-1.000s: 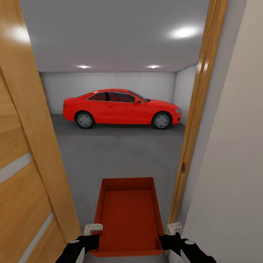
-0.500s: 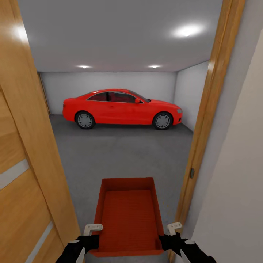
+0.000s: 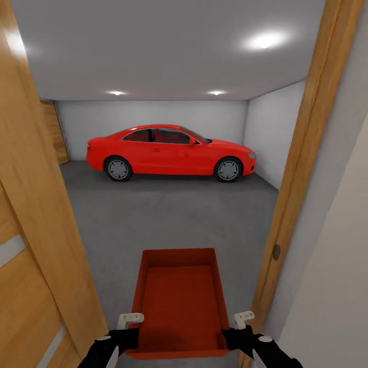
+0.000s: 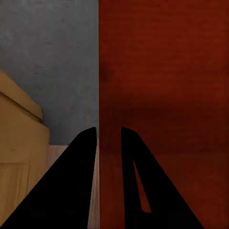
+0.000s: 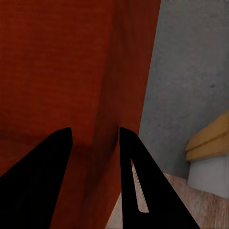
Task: Move the two storage containers from the living room to the garage. In the garage, place one container on the floor and stack the other container on top of it (either order is fine).
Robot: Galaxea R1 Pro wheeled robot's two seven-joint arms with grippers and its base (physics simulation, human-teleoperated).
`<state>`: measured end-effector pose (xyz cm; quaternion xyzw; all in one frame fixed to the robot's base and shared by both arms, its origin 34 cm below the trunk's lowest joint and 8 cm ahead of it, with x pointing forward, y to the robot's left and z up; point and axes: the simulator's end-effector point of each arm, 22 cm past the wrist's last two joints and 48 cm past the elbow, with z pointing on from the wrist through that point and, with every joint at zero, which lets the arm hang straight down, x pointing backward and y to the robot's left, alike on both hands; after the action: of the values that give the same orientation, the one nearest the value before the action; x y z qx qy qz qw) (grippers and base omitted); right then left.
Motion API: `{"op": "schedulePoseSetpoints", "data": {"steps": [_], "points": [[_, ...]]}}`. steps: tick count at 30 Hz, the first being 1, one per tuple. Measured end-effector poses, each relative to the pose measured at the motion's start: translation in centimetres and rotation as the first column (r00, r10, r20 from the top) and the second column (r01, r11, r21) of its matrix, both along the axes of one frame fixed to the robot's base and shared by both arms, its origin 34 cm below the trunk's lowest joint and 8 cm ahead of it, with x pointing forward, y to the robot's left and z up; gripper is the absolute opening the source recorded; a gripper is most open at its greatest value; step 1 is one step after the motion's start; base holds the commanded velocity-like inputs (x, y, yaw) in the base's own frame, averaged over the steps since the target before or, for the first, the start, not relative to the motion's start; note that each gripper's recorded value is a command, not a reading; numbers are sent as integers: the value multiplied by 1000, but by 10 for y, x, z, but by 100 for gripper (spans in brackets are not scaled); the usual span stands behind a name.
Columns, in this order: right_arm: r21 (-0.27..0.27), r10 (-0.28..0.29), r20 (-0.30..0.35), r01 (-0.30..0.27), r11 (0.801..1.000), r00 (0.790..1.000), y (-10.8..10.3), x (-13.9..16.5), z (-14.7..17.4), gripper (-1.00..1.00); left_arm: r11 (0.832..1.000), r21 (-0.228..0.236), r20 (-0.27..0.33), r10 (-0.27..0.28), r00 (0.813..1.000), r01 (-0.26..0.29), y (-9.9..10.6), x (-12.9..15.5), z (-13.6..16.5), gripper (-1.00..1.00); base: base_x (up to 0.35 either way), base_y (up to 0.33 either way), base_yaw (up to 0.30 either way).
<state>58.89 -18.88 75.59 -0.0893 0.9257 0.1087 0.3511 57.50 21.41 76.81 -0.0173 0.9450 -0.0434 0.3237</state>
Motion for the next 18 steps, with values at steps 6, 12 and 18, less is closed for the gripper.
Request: {"op": "schedulePoseSetpoints", "data": {"steps": [6,12,18], "points": [[0,0,-1,0,1000,1000,0,0,0,-100,1000,0,-1,0,1000,0,0,0,0,-100,155,0,0],[0,0,-1,0,1000,1000,0,0,0,-100,1000,0,-1,0,1000,0,0,0,0,-100,7,0,0],[0,0,-1,0,1000,1000,0,0,0,-100,1000,0,-1,0,1000,0,0,0,0,-100,6,4,0]]}}
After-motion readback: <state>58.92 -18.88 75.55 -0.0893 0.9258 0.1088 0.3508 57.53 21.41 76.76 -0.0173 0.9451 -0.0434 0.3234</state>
